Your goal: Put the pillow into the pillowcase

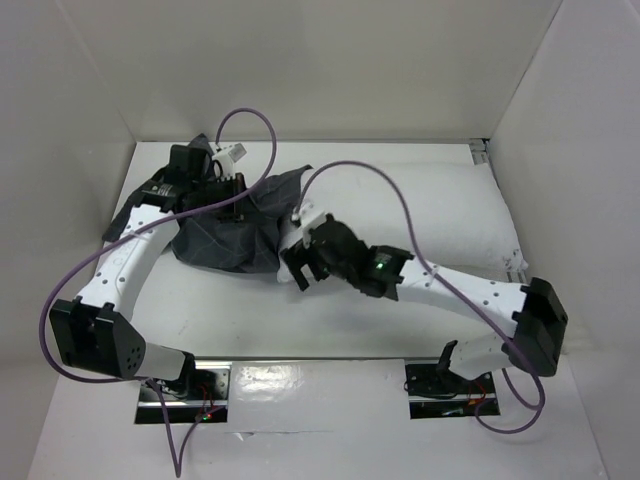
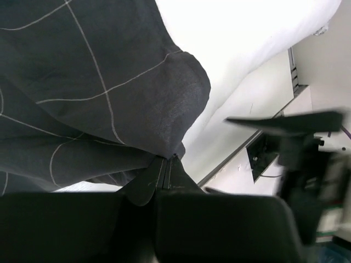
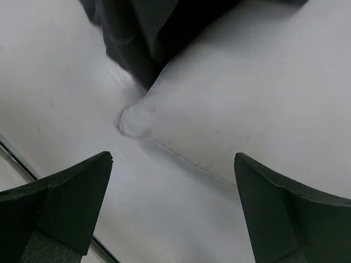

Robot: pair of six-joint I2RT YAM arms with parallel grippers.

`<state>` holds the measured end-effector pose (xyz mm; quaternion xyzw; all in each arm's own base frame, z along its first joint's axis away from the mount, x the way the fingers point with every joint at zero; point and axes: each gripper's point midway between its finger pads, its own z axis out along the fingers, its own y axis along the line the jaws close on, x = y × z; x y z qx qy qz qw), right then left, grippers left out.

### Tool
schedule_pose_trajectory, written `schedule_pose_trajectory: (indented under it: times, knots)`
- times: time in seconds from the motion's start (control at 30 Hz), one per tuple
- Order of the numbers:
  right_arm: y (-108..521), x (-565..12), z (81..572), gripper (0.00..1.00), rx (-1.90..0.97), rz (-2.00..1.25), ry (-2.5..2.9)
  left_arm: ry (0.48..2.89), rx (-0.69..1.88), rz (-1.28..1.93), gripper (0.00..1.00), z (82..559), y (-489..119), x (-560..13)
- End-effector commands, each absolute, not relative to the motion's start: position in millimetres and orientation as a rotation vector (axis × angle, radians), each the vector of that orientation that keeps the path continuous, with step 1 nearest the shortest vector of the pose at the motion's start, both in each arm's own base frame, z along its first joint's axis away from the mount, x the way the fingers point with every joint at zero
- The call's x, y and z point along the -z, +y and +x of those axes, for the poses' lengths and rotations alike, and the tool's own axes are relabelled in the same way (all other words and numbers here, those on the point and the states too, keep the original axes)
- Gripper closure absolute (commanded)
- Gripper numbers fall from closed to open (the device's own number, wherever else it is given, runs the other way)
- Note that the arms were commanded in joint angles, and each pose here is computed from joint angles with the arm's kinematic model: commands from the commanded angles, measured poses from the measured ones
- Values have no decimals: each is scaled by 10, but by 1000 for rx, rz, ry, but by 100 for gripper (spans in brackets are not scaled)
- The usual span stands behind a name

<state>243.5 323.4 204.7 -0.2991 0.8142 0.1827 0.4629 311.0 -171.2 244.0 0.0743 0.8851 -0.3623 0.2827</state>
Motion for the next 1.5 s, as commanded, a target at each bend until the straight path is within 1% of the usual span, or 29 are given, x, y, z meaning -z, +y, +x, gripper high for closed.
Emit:
schedule_pose_trajectory:
  times: [0.0,0.1,0.17,0.2,0.27,0.3,0.33,0.37,0.47,0.57,0.67,0.73,0.8,0.83,0.9,0.93,0.97,1.1,1.13,1.27,1.33,1.37,1.47]
  knots:
    - [3337,-1858,2451,0,-328,-812,1946,2325,950,168,100,3186,-1661,-2517]
    - [3498,-1700,2543,0,-309,-795,1947,2318,933,163,100,3243,-1651,-2524]
    - [3504,-1613,2637,9,-265,-745,1954,2320,922,158,100,3288,-1646,-2524]
    - [3502,-1577,2760,17,-248,-699,1962,2306,916,152,100,3318,-1618,-2570]
    - [3488,-1611,2877,40,-256,-642,1963,2327,918,144,100,3348,-1622,-2499]
    - [3449,-1584,2962,80,-258,-594,1979,2313,923,163,100,3353,-1633,-2543]
    - [3439,-1635,3013,96,-260,-576,1973,2313,923,164,100,3353,-1633,-2544]
    - [3416,-1643,3031,100,-250,-550,1974,2320,937,166,100,3331,-1644,-2517]
    - [3401,-1825,3084,100,-278,-504,1946,2329,924,173,100,3258,-1594,-2490]
    - [3297,-2124,3267,100,-318,-402,1906,2328,916,171,100,3177,-1548,-2489]
    - [3229,-2281,3442,100,-329,-347,1908,2317,928,207,100,3065,-1553,-2537]
    - [3226,-2255,3548,100,-317,-340,1922,2315,951,232,100,2996,-1572,-2544]
    - [3271,-2393,3641,100,-331,-311,1905,2313,958,250,100,2946,-1576,-2563]
    - [3281,-2348,3695,100,-329,-316,1919,2317,959,249,100,2900,-1569,-2579]
    - [3370,-2441,3774,100,-367,-325,1912,2310,953,264,100,2863,-1560,-2603]
    - [3401,-2302,3834,100,-353,-340,1946,2304,960,281,100,2825,-1566,-2624]
    - [3445,-2359,3875,100,-351,-342,1950,2295,958,285,100,2834,-1567,-2657]
    - [3633,-2125,3919,100,-373,-403,2006,2284,963,302,100,2823,-1575,-2714]
    - [3687,-2141,3901,100,-412,-403,2004,2284,963,302,100,2823,-1575,-2714]
    - [3606,-1877,3996,100,-484,-413,2083,2286,954,324,100,2832,-1569,-2704]
    - [3613,-1894,4012,100,-511,-404,2082,2299,945,316,100,2823,-1555,-2683]
    - [3545,-2046,4058,100,-522,-378,2045,2299,945,316,100,2823,-1555,-2683]
    - [3535,-2185,4091,100,-543,-386,2017,2291,971,295,100,2831,-1582,-2718]
